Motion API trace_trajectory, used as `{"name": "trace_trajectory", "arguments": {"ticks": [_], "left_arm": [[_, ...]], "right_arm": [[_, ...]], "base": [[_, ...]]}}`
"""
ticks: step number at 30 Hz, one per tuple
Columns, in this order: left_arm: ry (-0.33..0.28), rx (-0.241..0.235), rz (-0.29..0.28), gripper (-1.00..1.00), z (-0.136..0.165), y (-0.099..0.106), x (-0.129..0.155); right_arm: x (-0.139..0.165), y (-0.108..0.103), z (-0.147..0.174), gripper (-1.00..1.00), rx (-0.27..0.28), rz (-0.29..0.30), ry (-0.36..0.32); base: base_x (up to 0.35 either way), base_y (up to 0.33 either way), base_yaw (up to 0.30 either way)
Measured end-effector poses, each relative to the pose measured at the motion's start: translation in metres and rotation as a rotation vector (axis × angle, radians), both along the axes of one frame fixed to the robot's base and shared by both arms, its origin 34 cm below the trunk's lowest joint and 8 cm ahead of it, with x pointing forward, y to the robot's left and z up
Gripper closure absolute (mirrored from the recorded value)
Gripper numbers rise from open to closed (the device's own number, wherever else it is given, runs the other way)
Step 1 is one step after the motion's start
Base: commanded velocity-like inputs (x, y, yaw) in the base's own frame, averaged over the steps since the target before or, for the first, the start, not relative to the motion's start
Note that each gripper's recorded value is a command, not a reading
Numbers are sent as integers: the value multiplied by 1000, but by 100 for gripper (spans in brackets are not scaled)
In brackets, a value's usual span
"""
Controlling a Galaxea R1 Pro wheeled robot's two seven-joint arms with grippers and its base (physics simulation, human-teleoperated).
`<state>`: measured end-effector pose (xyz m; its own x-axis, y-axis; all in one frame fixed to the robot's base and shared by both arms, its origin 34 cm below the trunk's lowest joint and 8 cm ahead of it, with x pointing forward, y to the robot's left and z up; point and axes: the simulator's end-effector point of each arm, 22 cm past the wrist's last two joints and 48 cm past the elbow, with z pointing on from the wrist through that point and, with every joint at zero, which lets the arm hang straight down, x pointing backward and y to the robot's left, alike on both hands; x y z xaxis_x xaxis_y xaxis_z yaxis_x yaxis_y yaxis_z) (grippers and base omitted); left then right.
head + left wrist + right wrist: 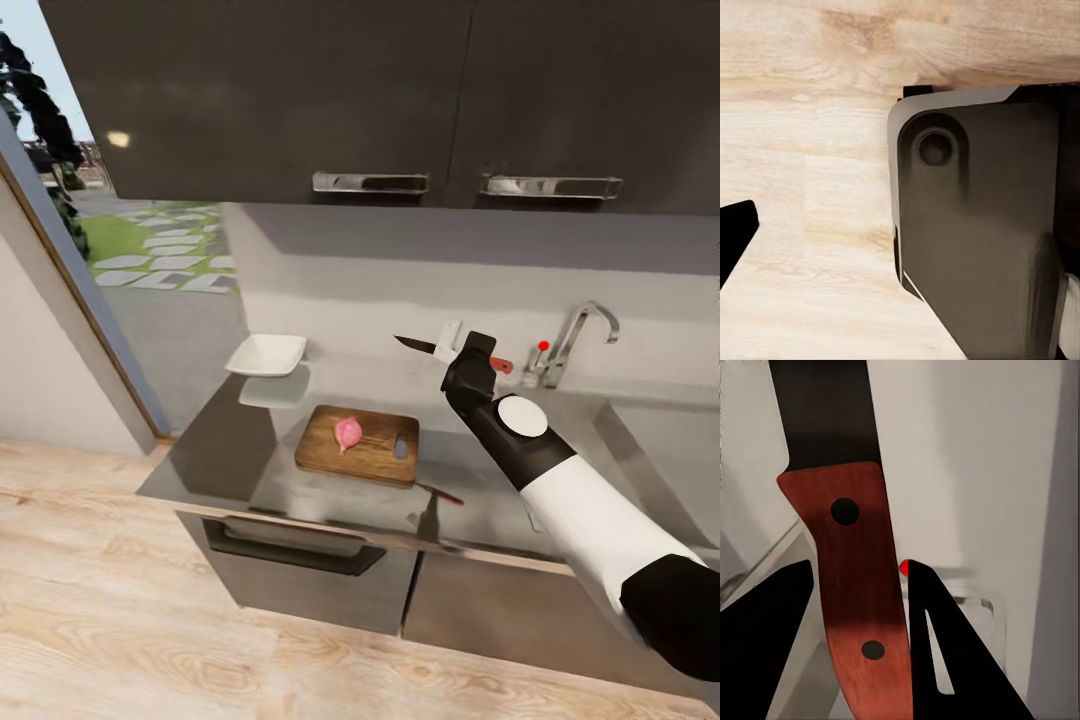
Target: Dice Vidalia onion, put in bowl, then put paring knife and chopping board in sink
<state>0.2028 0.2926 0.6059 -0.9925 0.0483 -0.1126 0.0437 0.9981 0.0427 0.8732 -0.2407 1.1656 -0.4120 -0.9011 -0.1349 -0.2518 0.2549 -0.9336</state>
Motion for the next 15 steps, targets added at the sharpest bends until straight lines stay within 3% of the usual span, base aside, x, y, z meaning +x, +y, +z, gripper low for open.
{"name": "trace_trajectory", "arguments": {"ticks": [11, 15], "left_arm": [[-12, 0, 0, -100, 1, -1, 5], [-17, 1, 0, -100, 2, 0, 7]], "right_arm": [[-3, 0, 12, 100, -2, -1, -16], [-7, -7, 15, 100, 4, -35, -21]], "base": [[3, 287, -122], [0, 288, -122]]}}
